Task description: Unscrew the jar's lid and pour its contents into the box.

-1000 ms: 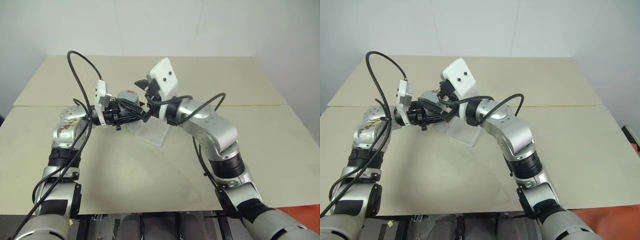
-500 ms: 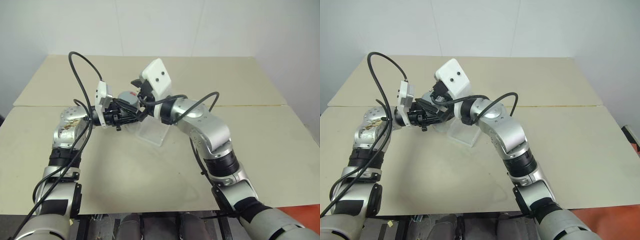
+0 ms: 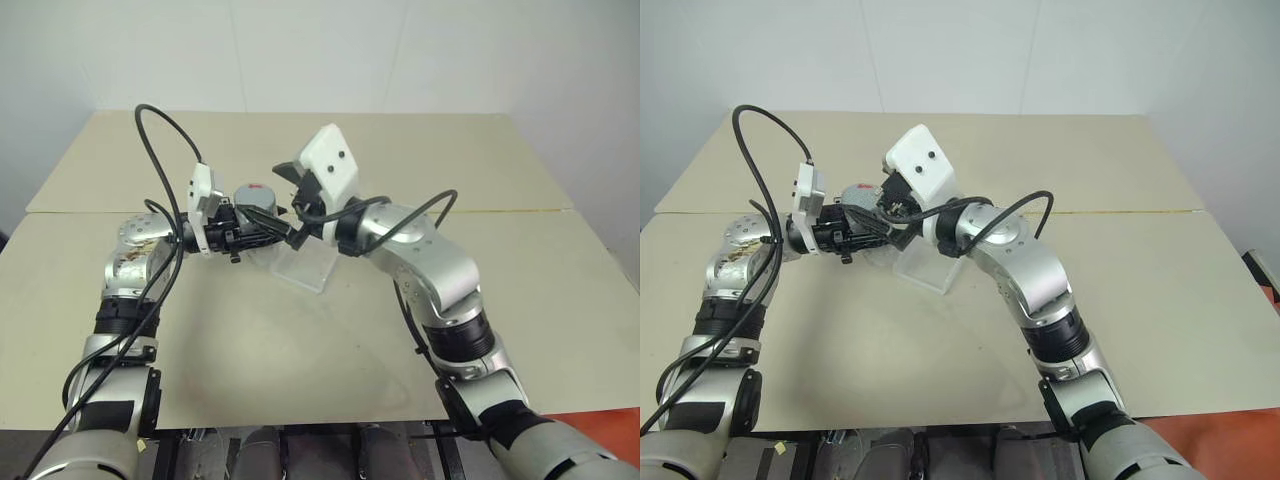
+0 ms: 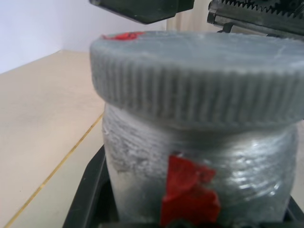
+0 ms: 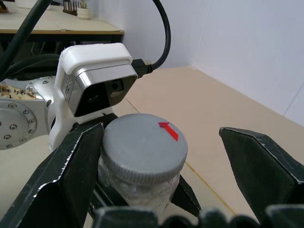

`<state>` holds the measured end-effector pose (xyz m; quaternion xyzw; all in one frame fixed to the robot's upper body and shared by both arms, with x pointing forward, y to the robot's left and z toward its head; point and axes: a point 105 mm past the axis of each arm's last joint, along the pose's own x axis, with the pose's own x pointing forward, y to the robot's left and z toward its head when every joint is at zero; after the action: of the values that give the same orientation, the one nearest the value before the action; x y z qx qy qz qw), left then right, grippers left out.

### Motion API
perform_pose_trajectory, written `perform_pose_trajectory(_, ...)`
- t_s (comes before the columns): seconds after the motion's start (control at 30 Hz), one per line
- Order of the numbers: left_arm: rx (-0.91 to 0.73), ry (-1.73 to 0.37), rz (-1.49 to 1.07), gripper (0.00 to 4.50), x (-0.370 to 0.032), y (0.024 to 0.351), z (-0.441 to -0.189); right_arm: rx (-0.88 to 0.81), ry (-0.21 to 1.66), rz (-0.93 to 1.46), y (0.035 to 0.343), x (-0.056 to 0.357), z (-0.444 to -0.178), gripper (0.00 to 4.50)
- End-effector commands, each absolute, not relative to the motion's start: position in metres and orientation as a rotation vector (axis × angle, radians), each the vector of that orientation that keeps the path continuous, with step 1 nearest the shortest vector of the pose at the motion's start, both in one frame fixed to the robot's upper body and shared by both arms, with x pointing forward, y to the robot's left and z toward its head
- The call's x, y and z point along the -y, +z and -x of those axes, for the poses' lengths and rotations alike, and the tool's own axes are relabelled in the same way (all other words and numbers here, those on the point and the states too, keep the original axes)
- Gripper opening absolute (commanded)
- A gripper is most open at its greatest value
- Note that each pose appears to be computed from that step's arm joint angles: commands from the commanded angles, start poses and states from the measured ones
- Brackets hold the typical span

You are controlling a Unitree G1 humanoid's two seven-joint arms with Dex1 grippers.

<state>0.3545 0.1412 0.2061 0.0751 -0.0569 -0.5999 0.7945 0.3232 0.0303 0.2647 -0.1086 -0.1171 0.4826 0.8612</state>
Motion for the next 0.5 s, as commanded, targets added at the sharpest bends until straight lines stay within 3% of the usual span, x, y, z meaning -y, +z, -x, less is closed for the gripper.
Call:
perform_pose_trajectory(0.03, 0.2, -1.292, -0.183, 1.94, -0.1466, 0.225, -0.3486, 0.268, 0.959, 0.221, 0.2724, -0.0144, -0.3273, 4.45)
perform_pose_trajectory(0.5, 0.197, -1.298, -0.185, 1.94, -0.1505, 0.2276, -0.3436, 0.248, 0.949, 0.234, 0.2663, -0.0055, -0.3301, 4.45)
